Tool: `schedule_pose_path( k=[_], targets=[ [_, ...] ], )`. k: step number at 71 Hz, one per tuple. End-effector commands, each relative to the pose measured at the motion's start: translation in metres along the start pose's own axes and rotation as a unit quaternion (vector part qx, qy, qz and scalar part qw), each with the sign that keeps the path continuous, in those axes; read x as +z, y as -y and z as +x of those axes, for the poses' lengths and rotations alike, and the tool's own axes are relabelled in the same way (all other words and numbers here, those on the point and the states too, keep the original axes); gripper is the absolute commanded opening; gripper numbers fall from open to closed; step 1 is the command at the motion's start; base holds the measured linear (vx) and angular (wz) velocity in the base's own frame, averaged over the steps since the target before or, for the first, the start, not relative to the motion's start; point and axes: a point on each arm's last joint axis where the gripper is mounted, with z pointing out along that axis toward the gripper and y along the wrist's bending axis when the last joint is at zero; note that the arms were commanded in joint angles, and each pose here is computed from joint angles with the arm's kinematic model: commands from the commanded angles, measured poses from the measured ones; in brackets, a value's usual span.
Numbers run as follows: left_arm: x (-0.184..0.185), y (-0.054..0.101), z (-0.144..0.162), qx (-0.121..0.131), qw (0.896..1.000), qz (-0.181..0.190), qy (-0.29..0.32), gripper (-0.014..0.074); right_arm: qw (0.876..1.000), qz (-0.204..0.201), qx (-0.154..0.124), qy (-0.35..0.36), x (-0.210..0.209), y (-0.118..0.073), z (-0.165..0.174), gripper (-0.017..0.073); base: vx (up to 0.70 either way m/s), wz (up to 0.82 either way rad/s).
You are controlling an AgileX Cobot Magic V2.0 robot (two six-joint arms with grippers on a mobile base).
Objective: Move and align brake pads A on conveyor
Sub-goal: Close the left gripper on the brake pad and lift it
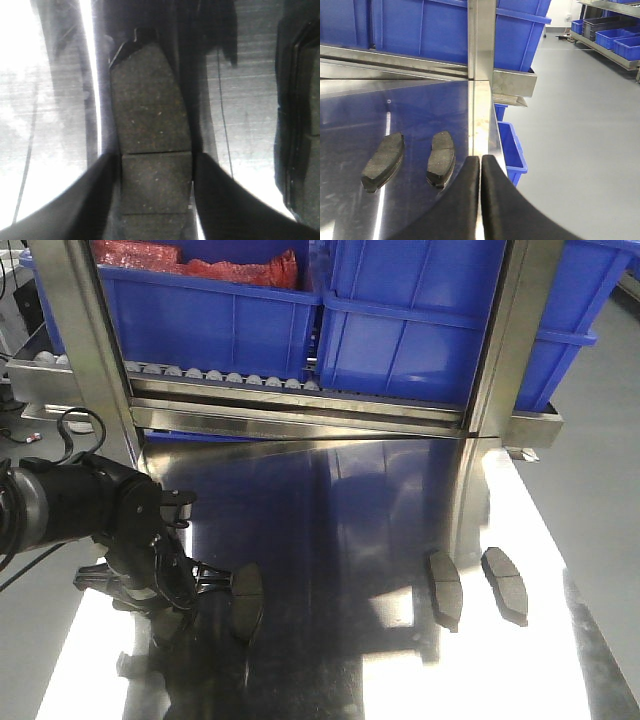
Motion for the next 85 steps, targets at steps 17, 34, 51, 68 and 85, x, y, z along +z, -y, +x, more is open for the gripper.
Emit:
schedule_pose_path(
  k=[17, 34, 51, 68, 85],
  targets=[
    [-0.021, 0.005, -0.007, 0.002, 0.999, 0.019, 0.041, 0.0127, 0.999, 0.0, -0.005, 0.034, 0.0, 0.0, -0.005, -0.0008, 0.0, 0.0],
    [-0.038, 0.003, -0.007, 0.013, 0.998, 0.02, 0.066, 0.0118, 0.999, 0.0, -0.005, 0.034, 0.0, 0.0, -0.005, -0.0008, 0.0, 0.0],
    [-0.068, 0.0, -0.004, 0.015, 0.994, 0.032, 0.108, 0.0118, 0.999, 0.0, -0.005, 0.034, 0.0, 0.0, -0.005, -0.0008, 0.0, 0.0],
    [-0.093, -0.003, 0.0, 0.016, 0.989, 0.044, 0.141, 0.0118, 0.999, 0.0, -0.005, 0.034, 0.0, 0.0, -0.005, -0.0008, 0.0, 0.0],
    [-0.104, 0.004, 0.025, 0.046, 0.981, 0.062, 0.177, 0.0118, 0.999, 0.0, -0.005, 0.034, 0.0, 0.0, -0.005, -0.0008, 0.0, 0.0]
  ],
)
